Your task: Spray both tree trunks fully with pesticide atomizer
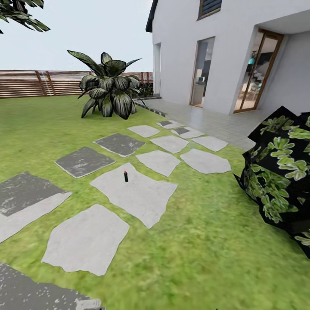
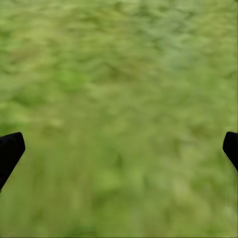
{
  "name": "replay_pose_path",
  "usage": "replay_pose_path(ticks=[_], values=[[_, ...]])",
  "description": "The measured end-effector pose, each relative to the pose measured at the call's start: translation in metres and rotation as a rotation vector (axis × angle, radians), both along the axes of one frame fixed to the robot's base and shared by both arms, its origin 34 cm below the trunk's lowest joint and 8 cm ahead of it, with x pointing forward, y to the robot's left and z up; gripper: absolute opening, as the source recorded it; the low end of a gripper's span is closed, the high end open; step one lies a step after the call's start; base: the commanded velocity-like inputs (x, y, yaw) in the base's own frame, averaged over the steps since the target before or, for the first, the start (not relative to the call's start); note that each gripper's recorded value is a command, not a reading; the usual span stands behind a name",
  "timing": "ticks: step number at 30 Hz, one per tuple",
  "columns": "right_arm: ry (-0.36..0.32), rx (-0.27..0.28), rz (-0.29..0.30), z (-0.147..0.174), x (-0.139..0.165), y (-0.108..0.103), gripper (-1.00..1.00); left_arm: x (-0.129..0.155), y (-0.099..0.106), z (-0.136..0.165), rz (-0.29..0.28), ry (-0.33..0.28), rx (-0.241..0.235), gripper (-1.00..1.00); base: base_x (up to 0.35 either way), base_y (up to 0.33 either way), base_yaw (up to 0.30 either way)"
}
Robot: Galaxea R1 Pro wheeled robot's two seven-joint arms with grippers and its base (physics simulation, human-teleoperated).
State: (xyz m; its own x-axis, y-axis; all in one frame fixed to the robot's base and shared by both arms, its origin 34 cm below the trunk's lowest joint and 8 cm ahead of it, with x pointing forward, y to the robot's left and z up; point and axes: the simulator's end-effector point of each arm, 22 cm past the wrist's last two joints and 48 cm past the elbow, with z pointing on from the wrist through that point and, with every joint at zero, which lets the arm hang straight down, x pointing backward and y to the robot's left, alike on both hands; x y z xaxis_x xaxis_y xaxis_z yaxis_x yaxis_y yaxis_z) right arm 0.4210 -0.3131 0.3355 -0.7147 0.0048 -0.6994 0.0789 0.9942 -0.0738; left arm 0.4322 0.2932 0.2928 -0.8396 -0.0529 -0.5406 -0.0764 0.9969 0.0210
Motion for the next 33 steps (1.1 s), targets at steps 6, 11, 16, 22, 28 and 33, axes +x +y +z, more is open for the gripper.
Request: replay_pose_path(ticks=[6,11,16,22,28,33], values=[[-0.001,0.0,0.0,0.0004,0.0005,0.0,1.0,0.0,0.0,0.0,0.0,0.0,0.0,1.0,0.339,-0.032,0.0],[-0.002,0.0,0.0,0.0004,0.0006,0.0,1.0,0.0,0.0,0.0,0.0,0.0,0.0,1.0,0.321,-0.114,0.0],[-0.002,0.0,0.0,0.0004,0.0006,-0.0001,1.0,0.0,0.0,0.0,0.0,0.0,0.0,1.0,0.313,-0.126,0.0],[-0.001,0.0,0.0,0.0004,0.0005,0.0,1.0,0.0,0.0,0.0,0.0,0.0,0.0,1.0,0.309,-0.13,0.0],[0.0,0.0,0.0,0.0,-0.0002,0.0,1.0,0.0,0.0,0.0,0.0,0.0,0.0,1.0,0.303,-0.146,0.0],[0.0,0.001,0.0,-0.0001,-0.0001,0.0009,1.0,0.0,0.0,0.0,0.0,0.0,0.0,1.0,0.292,-0.168,0.0]])
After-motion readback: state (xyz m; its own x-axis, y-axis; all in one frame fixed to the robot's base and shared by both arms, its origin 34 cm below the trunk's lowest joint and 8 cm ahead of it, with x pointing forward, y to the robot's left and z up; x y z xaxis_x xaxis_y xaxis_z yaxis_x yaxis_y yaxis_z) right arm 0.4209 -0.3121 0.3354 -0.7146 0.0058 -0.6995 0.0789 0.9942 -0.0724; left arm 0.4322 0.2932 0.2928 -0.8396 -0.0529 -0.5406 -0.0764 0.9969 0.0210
